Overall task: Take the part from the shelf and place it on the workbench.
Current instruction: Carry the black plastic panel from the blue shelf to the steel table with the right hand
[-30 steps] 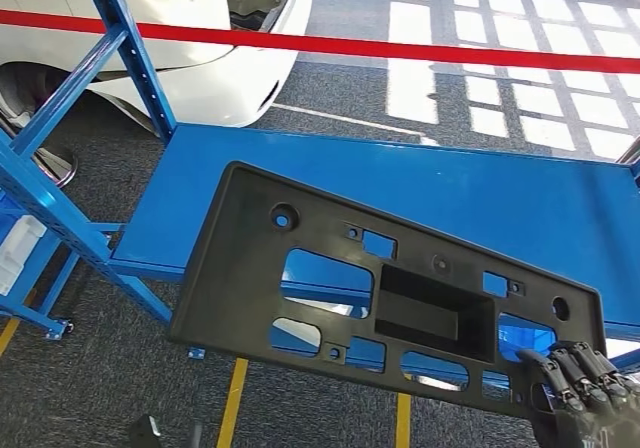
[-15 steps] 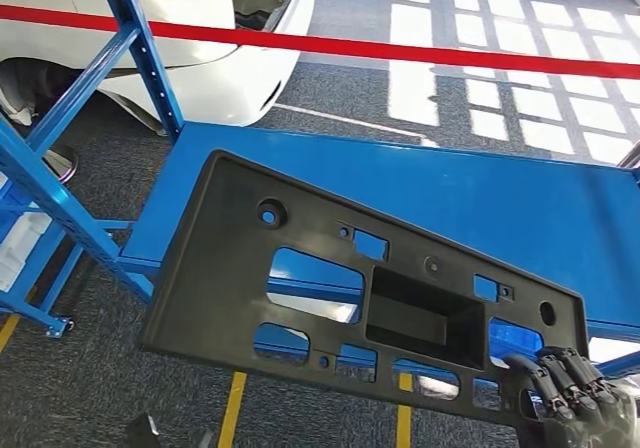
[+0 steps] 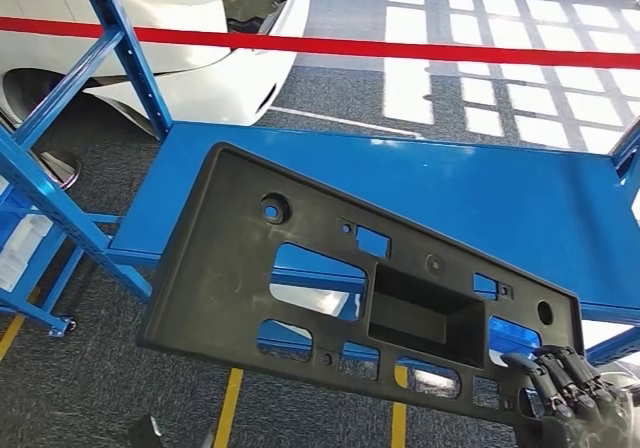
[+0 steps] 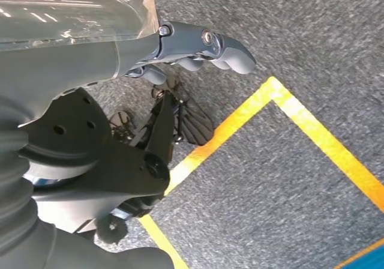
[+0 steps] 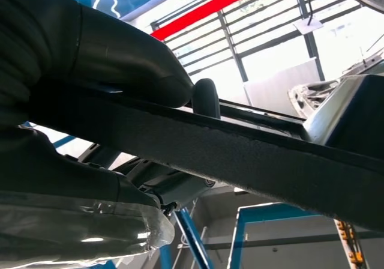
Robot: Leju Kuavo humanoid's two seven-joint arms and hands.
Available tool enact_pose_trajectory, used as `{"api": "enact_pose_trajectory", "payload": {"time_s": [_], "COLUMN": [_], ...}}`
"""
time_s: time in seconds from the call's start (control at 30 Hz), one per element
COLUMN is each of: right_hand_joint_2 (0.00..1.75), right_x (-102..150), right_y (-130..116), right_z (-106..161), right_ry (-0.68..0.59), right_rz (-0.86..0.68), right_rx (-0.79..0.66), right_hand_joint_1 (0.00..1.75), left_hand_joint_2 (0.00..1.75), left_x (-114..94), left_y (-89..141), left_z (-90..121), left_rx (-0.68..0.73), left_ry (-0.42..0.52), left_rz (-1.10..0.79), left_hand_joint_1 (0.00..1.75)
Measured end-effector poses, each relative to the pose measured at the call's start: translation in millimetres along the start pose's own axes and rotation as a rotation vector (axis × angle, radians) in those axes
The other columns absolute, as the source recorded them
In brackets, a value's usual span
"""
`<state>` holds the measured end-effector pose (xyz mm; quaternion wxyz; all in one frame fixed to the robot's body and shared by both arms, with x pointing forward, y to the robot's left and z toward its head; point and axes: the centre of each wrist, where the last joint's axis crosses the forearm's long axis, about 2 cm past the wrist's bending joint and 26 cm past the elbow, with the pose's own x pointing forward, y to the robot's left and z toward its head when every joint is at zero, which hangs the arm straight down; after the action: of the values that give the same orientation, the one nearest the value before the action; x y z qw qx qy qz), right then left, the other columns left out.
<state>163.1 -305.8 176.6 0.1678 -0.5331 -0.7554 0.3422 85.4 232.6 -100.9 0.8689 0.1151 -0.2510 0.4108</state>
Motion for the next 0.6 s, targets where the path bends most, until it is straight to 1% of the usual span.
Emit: {"api": "enact_pose_trajectory", "payload": {"time_s": [0.6], "right_hand_joint_2": [1.75], "right_x": [3.9], "right_y": [3.0], "right_z": [-0.6], "right_ry": [0.014], "right_rz": [-0.023], "right_rx": [-0.003], "right_hand_joint_1": [1.75], "left_hand_joint_2": [1.75], "left_x": [2.5], "left_y": [-3.4], "left_z": [-0.6], "left_rx": [-0.005], "left_ry": [-0.003], "left_rz": [0.003], "left_hand_joint_1": [0.0]}}
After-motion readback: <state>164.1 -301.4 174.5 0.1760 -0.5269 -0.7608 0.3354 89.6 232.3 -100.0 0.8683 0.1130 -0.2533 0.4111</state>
